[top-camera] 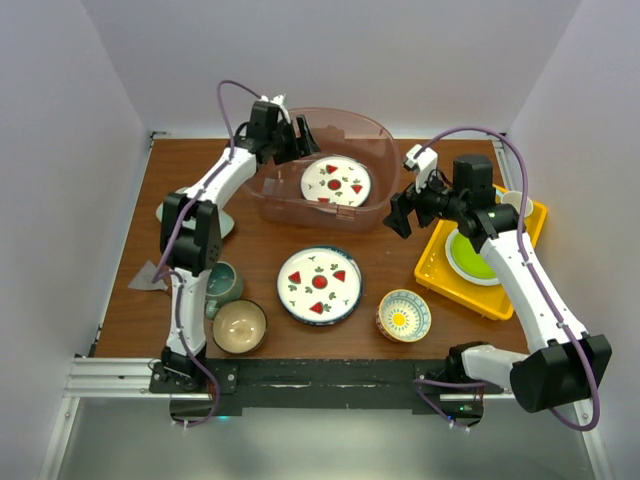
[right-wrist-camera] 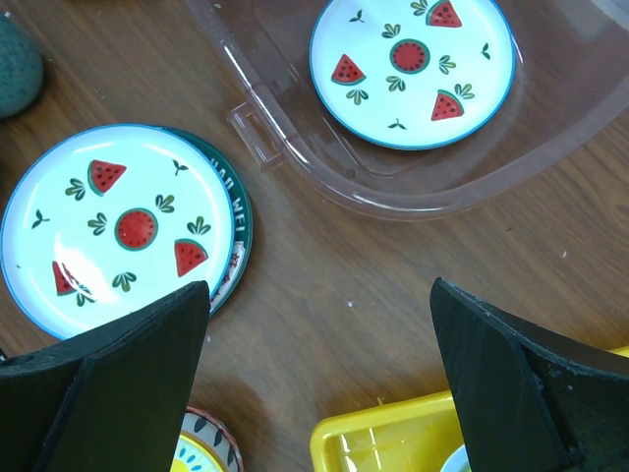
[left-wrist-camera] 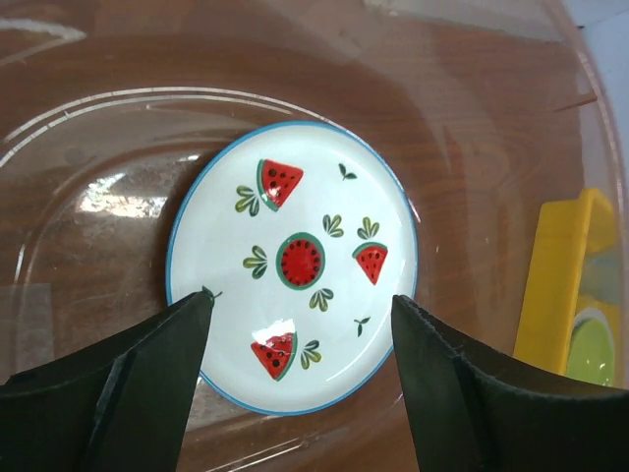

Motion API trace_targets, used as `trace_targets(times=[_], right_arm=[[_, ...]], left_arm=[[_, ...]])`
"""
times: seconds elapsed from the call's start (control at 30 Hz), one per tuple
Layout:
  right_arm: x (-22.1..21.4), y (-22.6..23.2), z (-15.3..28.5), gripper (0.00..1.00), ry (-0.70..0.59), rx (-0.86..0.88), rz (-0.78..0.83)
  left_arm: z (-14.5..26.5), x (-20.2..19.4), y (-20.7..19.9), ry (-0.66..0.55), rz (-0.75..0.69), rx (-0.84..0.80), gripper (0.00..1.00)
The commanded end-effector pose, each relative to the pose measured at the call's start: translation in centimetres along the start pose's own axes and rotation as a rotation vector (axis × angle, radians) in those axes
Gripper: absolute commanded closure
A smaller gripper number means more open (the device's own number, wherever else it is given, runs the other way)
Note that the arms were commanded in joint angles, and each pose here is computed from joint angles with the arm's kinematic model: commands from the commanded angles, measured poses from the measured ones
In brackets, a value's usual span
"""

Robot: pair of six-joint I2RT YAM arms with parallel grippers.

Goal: Place the mixed dishes into the plastic bin
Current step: Place the plate in the plastic bin.

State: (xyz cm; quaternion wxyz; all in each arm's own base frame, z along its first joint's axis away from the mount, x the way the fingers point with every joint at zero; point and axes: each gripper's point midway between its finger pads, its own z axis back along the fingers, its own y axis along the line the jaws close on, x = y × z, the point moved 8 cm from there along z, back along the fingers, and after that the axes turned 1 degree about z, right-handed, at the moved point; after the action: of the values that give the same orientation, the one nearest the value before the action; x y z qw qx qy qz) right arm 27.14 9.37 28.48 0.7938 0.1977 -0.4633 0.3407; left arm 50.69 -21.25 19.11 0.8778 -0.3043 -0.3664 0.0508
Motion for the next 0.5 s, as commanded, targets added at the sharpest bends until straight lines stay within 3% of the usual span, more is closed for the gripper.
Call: trace_targets(times=[0.0,0.23,0.47], right_arm=[[0.6,-0.1,0.3,0.02,-0.043,0.004,0.042],[0.5,0.1,0.3,0.02,-0.048,0.047,0.052],[0.4,1.1,0.2,0.02,-0.063,0.154,0.087]], left_arm=[[4.3,3.8,-2.2,-0.139,-0.111,-0.019,0.21],[6.6,4.4,-3.1,-0.179,-0.151,-0.027,0.21],[12.1,5.3,-5.0,-0.283,-0.208,-0.054,0.2]])
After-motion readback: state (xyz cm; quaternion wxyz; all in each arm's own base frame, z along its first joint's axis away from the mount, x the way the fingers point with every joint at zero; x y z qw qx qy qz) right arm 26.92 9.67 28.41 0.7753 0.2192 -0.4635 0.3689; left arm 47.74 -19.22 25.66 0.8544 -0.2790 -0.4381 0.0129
